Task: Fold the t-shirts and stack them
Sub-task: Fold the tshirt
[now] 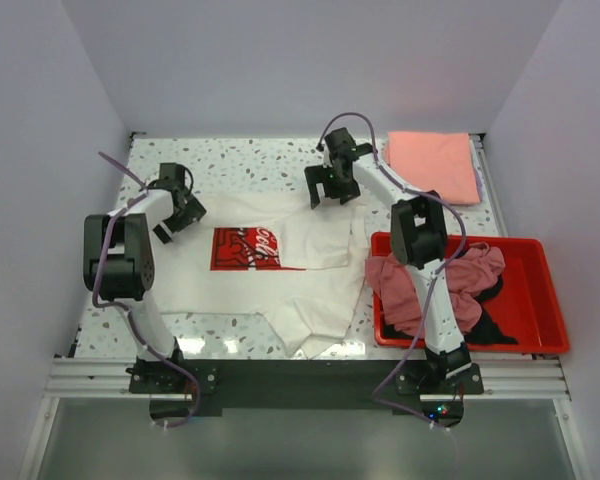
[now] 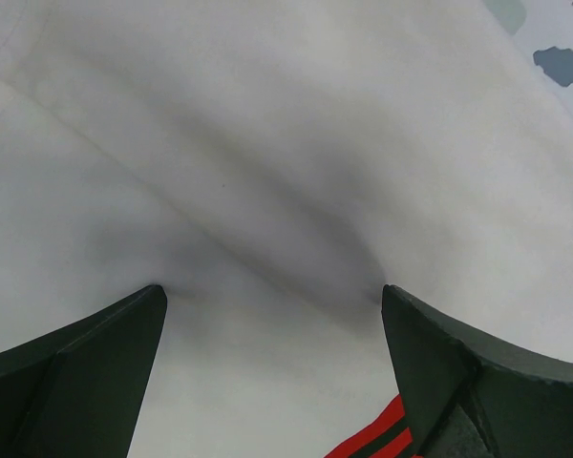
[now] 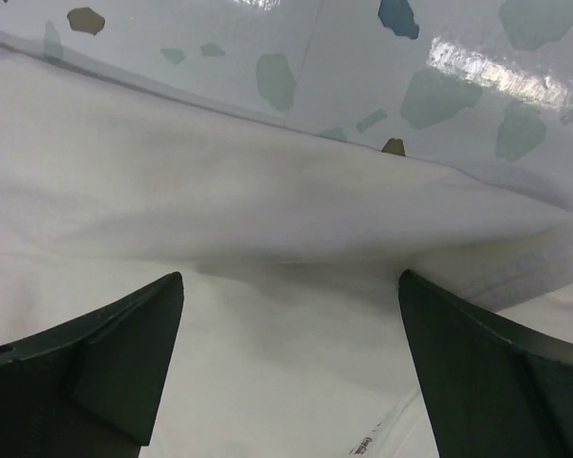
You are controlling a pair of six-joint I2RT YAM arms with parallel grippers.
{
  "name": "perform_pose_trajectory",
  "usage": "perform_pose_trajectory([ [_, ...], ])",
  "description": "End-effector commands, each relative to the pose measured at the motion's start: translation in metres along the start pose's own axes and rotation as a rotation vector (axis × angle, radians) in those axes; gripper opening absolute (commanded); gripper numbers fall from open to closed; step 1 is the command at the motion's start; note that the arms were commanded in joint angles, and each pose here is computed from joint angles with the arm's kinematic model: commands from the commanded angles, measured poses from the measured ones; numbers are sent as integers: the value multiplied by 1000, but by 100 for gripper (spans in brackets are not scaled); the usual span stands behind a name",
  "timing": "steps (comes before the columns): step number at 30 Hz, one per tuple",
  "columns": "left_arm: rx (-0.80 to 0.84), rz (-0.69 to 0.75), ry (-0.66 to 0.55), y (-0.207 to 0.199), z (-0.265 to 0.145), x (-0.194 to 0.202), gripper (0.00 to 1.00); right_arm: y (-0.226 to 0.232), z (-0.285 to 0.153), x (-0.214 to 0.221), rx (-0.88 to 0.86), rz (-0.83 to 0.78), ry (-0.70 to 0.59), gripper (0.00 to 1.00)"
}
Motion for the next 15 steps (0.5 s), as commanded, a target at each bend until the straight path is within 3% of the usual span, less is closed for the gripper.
perform_pose_trajectory([
  [1,25,5,16,-14,12,-4,100,-19,37,20,21,14,89,99],
  [8,60,9,40,-40,30,-13,100,-45,53,-10,14,69,0,99],
  [15,38,22,37,-60,51,-28,100,-58,47,-55,21,66,-171,99],
])
Point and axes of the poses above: each gripper's point midway between its finger pads, its own z axis out along the fingers, its own y axis along the line the jaws close on, x = y × z, the point moved 3 cm from there along -z, back along the fingers, and after that the axes turned 8 degrees about -z, right-handed, at the moved point
